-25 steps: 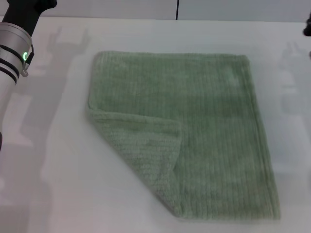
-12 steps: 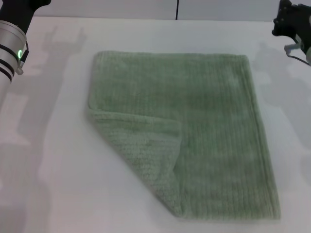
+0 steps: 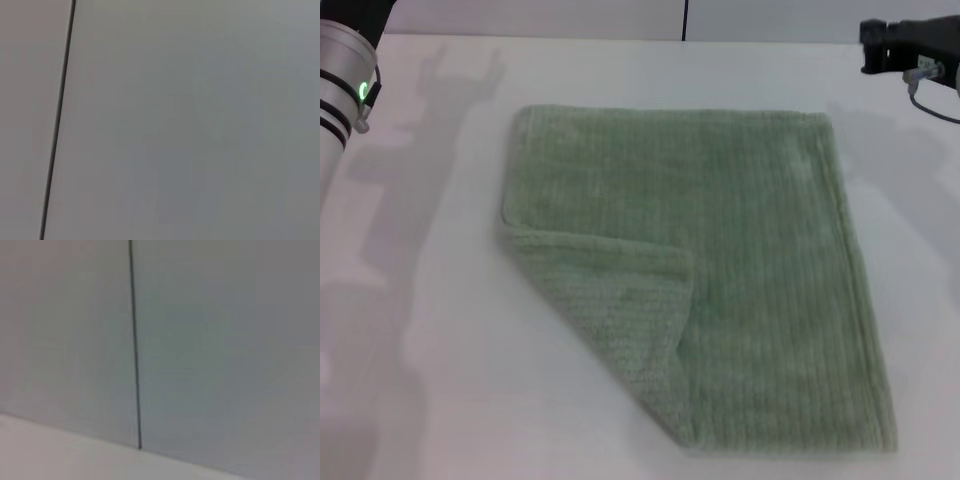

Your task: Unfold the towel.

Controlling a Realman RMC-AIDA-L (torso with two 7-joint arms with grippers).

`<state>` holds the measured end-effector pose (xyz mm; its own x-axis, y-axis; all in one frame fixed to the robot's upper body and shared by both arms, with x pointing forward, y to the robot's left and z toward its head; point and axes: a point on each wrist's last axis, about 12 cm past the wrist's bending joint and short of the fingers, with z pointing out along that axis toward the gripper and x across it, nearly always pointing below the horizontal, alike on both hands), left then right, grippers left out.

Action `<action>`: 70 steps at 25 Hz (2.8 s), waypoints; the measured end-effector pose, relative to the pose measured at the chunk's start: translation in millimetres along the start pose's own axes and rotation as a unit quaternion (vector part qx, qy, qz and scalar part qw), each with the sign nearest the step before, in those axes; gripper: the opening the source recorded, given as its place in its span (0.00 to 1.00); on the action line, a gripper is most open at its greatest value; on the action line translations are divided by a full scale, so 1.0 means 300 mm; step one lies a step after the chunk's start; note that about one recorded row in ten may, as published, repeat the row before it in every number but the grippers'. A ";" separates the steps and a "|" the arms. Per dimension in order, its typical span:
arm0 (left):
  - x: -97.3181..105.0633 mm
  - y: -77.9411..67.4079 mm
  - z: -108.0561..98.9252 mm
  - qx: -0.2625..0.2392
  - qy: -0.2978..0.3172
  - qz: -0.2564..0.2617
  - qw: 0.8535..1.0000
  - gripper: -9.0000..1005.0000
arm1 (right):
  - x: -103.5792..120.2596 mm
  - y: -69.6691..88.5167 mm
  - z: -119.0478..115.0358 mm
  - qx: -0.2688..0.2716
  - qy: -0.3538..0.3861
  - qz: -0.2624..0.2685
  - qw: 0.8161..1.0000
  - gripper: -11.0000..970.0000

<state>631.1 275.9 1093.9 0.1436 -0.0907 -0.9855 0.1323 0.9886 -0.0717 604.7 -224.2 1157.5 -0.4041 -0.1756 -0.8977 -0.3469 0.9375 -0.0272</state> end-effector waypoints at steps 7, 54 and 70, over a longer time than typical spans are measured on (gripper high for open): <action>-0.012 -0.009 0.013 -0.002 -0.009 -0.006 1.000 0.80 | -0.055 -0.023 -0.019 -0.040 0.088 0.024 0.995 0.01; -0.028 -0.047 0.046 0.012 -0.015 -0.041 0.999 0.80 | 0.051 -0.045 0.163 -0.175 0.373 0.009 0.911 0.01; -0.031 -0.054 0.051 0.017 -0.015 -0.045 0.999 0.80 | 0.057 -0.057 0.170 -0.161 0.376 0.001 0.912 0.01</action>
<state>642.7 258.7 1106.5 0.1589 -0.1836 -0.9701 0.1788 0.9717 -0.1546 646.9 -227.8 1120.3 -0.8292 -0.4449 -0.3384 -0.5281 0.8218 0.2138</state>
